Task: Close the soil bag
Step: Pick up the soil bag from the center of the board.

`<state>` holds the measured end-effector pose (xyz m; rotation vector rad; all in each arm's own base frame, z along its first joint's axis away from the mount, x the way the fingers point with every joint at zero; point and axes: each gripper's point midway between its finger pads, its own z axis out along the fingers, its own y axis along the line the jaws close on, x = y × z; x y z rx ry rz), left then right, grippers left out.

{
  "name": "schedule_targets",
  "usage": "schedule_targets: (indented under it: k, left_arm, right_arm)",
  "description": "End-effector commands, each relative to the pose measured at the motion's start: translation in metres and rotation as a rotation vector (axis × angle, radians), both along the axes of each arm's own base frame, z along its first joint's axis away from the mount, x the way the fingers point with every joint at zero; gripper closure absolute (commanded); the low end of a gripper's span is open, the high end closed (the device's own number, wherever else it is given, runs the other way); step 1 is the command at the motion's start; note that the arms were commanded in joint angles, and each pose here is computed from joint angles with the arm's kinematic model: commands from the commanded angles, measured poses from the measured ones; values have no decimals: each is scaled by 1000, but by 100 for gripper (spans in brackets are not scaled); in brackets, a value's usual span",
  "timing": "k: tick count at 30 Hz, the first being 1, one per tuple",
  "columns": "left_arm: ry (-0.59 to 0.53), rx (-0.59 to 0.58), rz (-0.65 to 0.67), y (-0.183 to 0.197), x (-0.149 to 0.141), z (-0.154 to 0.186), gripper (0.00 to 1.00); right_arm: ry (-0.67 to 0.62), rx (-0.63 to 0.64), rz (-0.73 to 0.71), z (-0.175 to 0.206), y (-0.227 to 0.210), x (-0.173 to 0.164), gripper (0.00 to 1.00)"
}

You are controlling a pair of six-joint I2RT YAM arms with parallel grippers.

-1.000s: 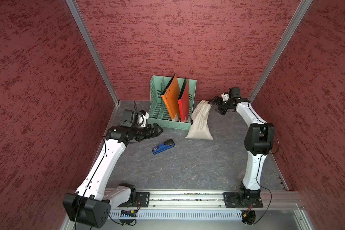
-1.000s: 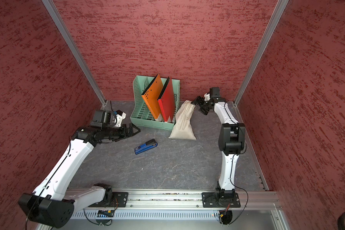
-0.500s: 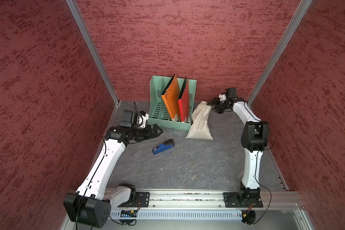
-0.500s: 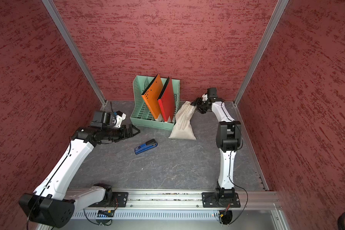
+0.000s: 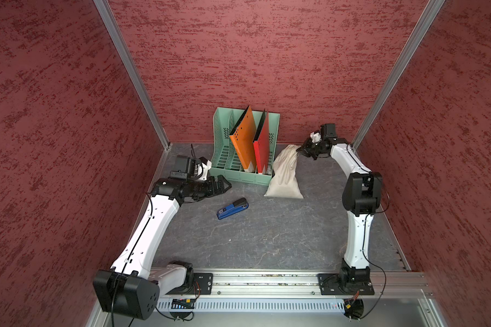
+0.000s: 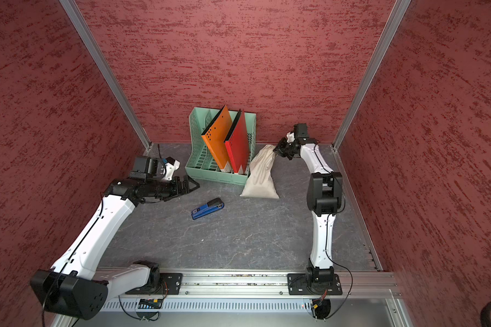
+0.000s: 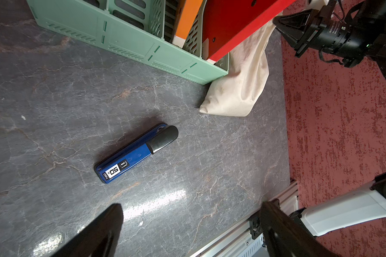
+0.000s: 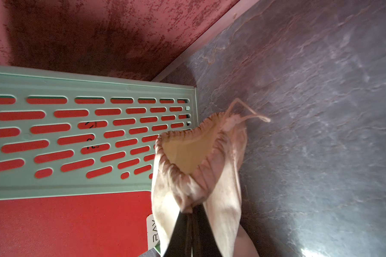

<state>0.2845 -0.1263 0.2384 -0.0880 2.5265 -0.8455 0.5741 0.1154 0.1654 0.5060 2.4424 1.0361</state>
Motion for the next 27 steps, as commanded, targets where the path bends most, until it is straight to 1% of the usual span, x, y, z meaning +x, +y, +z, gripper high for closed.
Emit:
schedule_targets:
  k: [1, 7, 13, 20, 27]
  left_arm:
    - [-36, -21, -1, -2, 8, 9, 0]
    - [-42, -52, 10, -4, 10, 8, 0]
    - [-55, -75, 22, -5, 9, 7, 0]
    - [-64, -101, 40, -6, 10, 6, 0]
    - [-74, -126, 53, -7, 9, 10, 0]
  right_arm:
    - [-152, -9, 50, 67, 15, -10, 100]
    - [-242, -23, 110, 110, 35, -29, 100]
    - [-305, -57, 167, 145, 48, -59, 100]
    - [-355, -83, 231, 172, 61, -100, 100]
    - [-423, -117, 279, 199, 61, -138, 100]
